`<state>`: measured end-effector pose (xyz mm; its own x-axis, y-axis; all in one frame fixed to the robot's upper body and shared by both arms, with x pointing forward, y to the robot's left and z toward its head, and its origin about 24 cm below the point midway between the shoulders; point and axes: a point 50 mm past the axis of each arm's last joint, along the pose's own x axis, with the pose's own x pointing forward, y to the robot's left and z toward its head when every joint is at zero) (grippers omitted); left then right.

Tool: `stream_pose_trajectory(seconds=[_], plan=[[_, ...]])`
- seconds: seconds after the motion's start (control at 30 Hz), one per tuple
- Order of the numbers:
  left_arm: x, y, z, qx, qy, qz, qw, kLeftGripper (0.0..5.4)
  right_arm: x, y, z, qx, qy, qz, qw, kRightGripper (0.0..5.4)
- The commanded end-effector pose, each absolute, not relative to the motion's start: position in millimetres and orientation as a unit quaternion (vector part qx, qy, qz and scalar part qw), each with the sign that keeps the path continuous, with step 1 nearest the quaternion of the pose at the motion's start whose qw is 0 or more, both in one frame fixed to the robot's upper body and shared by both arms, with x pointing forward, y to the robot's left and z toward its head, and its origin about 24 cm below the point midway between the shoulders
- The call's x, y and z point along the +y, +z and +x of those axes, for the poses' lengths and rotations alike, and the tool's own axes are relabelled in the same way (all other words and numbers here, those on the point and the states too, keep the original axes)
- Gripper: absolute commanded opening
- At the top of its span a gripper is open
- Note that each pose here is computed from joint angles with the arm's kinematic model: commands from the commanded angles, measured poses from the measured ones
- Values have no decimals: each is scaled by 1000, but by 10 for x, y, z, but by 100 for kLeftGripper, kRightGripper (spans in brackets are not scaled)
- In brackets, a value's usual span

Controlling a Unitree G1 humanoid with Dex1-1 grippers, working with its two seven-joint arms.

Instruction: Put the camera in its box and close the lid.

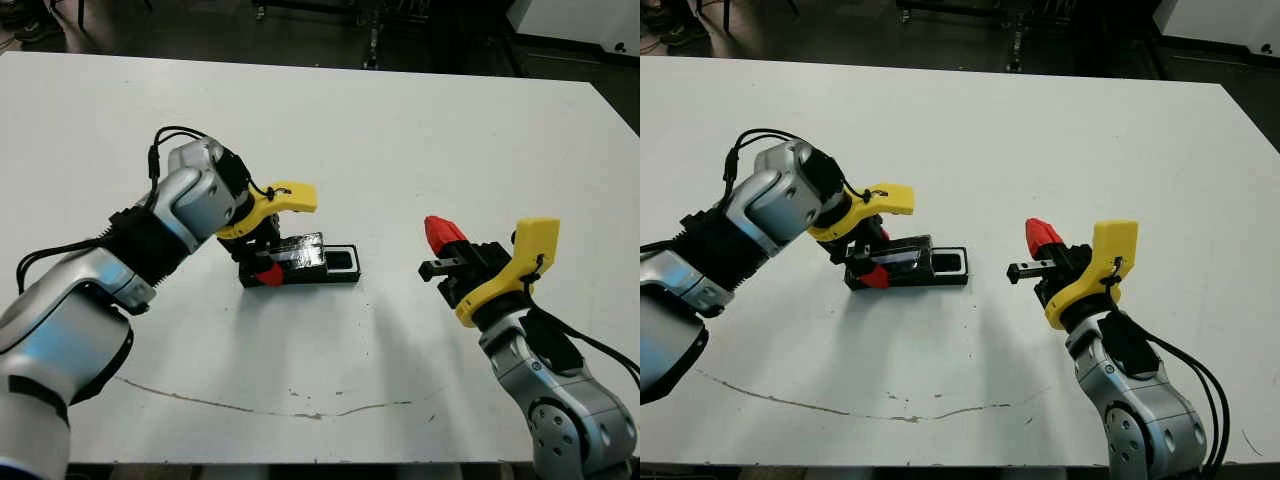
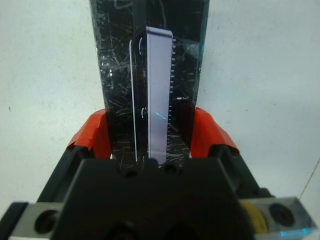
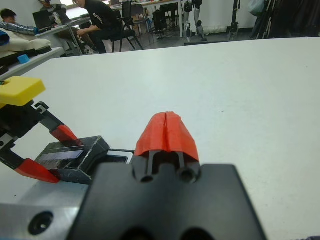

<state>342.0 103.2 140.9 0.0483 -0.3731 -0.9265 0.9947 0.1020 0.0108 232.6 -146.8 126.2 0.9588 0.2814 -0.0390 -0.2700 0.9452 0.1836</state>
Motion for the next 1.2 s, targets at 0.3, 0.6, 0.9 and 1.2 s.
stream_pose_trajectory(seconds=[0.3,0.6,0.9,1.2], plan=[[804,1214,3311,447,-559,333,613,317,-1508,1243,2309,44,130,85,987,0],[784,1214,3294,430,-577,326,613,317,-1506,1242,2310,42,129,82,987,0],[744,1209,3307,411,-587,334,612,317,-1520,1246,2304,45,127,84,987,0],[633,1287,3344,371,-608,354,606,317,-1552,1256,2317,43,129,82,987,0]])
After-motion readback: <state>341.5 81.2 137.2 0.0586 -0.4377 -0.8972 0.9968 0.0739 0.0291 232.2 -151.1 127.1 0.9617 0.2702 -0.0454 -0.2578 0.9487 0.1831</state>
